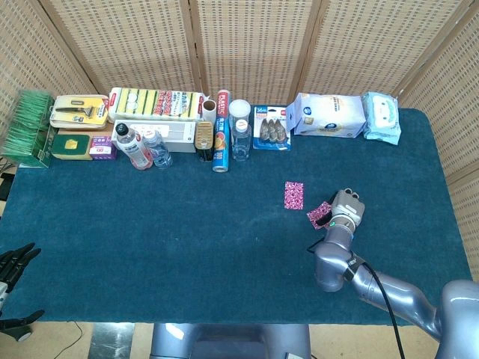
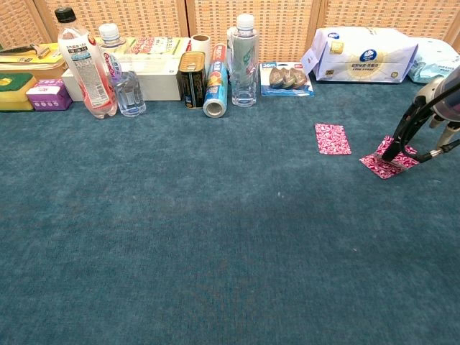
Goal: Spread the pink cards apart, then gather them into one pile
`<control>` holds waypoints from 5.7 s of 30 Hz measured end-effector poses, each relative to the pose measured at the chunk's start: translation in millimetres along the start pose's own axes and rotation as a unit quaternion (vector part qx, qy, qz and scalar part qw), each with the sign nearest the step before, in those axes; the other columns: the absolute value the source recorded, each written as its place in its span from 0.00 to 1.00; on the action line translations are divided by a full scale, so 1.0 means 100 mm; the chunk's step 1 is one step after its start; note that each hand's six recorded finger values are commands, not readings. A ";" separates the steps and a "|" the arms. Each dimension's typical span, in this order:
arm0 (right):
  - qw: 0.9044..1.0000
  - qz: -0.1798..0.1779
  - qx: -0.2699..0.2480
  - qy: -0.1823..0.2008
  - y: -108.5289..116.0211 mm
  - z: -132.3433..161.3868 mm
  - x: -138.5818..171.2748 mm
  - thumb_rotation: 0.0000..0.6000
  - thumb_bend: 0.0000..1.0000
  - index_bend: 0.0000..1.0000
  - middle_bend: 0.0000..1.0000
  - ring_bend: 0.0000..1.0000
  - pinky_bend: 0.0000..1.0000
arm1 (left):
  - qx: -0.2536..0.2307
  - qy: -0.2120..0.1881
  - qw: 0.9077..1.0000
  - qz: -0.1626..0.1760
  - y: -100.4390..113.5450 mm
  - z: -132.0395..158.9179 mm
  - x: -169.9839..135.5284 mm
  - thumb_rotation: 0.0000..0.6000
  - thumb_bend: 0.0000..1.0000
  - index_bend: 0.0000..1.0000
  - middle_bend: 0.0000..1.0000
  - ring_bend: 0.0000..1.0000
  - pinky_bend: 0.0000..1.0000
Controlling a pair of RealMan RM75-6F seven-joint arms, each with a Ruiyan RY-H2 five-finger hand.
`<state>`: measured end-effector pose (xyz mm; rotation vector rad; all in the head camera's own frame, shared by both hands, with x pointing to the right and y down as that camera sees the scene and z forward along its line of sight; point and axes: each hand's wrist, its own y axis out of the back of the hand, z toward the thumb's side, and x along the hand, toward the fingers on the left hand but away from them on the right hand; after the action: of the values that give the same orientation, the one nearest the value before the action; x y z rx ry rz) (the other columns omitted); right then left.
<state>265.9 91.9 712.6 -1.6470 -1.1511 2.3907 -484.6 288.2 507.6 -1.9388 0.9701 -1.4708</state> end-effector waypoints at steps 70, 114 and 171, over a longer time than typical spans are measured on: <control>1.000 0.002 -0.022 0.016 -0.11 0.13 0.05 1.00 0.10 0.23 0.07 0.00 0.20 | -0.004 0.003 1.000 0.004 0.03 -0.03 -0.01 1.00 0.01 0.00 0.00 0.00 0.00; 0.979 -0.056 0.127 0.147 -0.33 0.94 0.05 1.00 0.10 0.10 0.00 0.00 0.14 | 0.033 0.029 0.995 0.090 0.17 -0.02 -0.13 1.00 0.02 0.00 0.00 0.00 0.00; 0.972 -0.080 0.161 0.150 -0.30 0.98 -0.13 1.00 0.18 0.36 0.03 0.00 0.20 | 0.010 0.023 0.997 0.068 0.15 -0.03 -0.07 1.00 0.01 0.00 0.00 0.00 0.00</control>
<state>181.0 54.0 756.7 -1.6582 -0.7677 2.0115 -492.3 284.8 492.5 -1.7938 1.0807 -1.4479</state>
